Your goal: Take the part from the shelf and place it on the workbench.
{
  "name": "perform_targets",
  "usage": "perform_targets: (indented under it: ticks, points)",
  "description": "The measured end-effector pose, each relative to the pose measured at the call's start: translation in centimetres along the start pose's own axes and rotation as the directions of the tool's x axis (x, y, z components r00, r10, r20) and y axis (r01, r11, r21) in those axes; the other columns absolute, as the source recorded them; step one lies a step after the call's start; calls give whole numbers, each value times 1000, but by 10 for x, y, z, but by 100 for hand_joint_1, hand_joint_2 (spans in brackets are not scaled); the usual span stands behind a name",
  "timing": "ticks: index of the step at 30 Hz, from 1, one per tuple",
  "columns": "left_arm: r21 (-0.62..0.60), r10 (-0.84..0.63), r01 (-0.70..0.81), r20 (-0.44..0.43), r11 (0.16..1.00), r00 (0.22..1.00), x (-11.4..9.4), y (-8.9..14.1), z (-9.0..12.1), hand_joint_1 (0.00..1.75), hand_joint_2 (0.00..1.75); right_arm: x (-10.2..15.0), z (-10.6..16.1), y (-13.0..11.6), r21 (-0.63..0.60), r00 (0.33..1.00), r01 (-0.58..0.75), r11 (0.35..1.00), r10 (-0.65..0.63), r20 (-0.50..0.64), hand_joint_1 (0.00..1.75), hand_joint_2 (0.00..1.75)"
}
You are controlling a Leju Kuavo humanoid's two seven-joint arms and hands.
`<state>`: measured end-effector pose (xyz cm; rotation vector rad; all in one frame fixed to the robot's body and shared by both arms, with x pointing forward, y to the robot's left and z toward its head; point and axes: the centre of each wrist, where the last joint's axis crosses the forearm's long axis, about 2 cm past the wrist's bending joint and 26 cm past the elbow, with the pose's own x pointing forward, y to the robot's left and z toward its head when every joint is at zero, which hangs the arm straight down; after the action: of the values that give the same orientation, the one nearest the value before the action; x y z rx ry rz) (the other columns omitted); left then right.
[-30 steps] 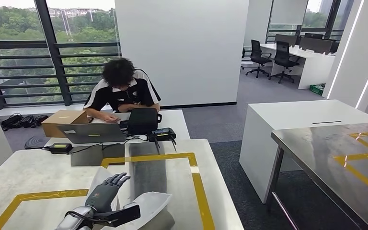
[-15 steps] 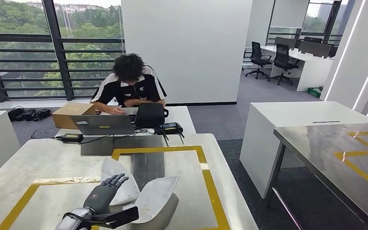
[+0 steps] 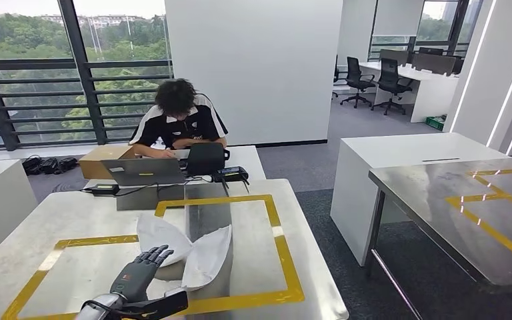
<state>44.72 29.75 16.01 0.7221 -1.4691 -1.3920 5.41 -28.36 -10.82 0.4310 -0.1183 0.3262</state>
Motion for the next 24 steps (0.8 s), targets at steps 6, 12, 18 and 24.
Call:
perform_targets:
  ticks: [6, 12, 18, 24]
  points:
    - [17, -7, 7, 9, 1000, 1000, 1, 2, -1, 0, 175, -1, 0, 0, 0, 1000, 2, 1000, -2, 1, 0, 0]
    - [18, -13, 12, 15, 1000, 1000, 4, 3, -2, 0, 175, -2, -1, 2, 10, 1000, 7, 1000, -7, -1, 0, 0]
    - [12, -15, 15, 19, 1000, 1000, 6, 3, -3, 0, 175, 0, -1, 2, 10, 1000, 12, 1000, -12, 4, 0, 0]
    - [10, -12, 12, 28, 1000, 1000, 11, 3, -6, 0, 175, 1, -1, 2, 6, 1000, 16, 1000, -16, 3, 0, 0]
